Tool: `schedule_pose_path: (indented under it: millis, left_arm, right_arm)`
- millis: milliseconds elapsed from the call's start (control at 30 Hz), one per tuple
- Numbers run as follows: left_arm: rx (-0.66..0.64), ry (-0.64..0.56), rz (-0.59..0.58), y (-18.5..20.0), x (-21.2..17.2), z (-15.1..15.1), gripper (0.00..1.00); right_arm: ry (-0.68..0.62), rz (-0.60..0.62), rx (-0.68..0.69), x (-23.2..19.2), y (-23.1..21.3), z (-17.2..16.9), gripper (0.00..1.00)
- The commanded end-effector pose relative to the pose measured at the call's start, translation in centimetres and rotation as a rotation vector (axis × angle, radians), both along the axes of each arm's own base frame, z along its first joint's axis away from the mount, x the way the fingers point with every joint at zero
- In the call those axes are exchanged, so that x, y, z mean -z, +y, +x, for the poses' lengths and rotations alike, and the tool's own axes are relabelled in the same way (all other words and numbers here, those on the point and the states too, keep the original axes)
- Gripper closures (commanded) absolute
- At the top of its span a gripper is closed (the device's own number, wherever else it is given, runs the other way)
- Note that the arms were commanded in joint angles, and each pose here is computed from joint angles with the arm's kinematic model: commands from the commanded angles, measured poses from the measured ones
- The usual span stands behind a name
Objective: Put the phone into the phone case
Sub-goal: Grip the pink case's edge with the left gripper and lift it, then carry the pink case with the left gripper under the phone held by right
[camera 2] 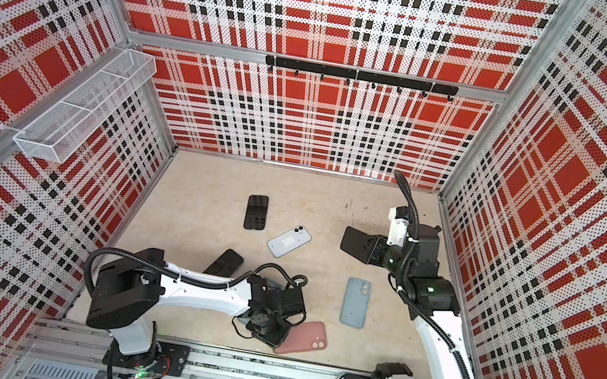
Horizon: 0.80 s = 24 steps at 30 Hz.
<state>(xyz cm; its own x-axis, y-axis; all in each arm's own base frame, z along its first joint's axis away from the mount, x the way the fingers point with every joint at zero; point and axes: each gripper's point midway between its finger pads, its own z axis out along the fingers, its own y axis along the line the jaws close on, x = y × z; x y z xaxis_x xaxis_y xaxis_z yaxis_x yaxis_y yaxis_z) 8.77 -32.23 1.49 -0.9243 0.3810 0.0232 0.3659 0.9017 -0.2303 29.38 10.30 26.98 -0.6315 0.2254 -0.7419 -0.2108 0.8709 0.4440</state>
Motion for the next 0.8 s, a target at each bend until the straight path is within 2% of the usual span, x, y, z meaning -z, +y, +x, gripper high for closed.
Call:
schedule_pose_path:
  millis: [0,200,300,367,567,767]
  left_arm:
    - [-0.019,0.005,0.052,0.4,1.5,0.6,0.75]
    - [-0.053,-0.032,0.079,1.4,2.0,2.4,0.92]
    - [-0.082,-0.060,0.059,1.5,1.8,4.5,1.00]
    - [-0.110,-0.077,0.009,0.9,1.0,6.4,1.00]
    - [-0.114,-0.236,-0.145,-1.8,-5.8,14.9,1.00]
    - [-0.210,-0.359,-0.211,0.3,-10.6,25.7,1.00]
  right_arm:
    - [-0.104,0.017,-0.020,-3.0,0.3,0.0,1.00]
    - [-0.096,0.017,-0.009,-2.7,0.2,0.0,1.00]
    - [-0.089,0.007,0.003,-2.6,-0.1,0.0,1.00]
    - [-0.087,0.000,0.011,-2.7,-0.2,0.0,1.00]
    - [-0.106,-0.027,0.067,-4.2,-1.2,0.3,1.00]
    - [-0.167,-0.020,0.109,-7.5,-1.6,1.9,1.00]
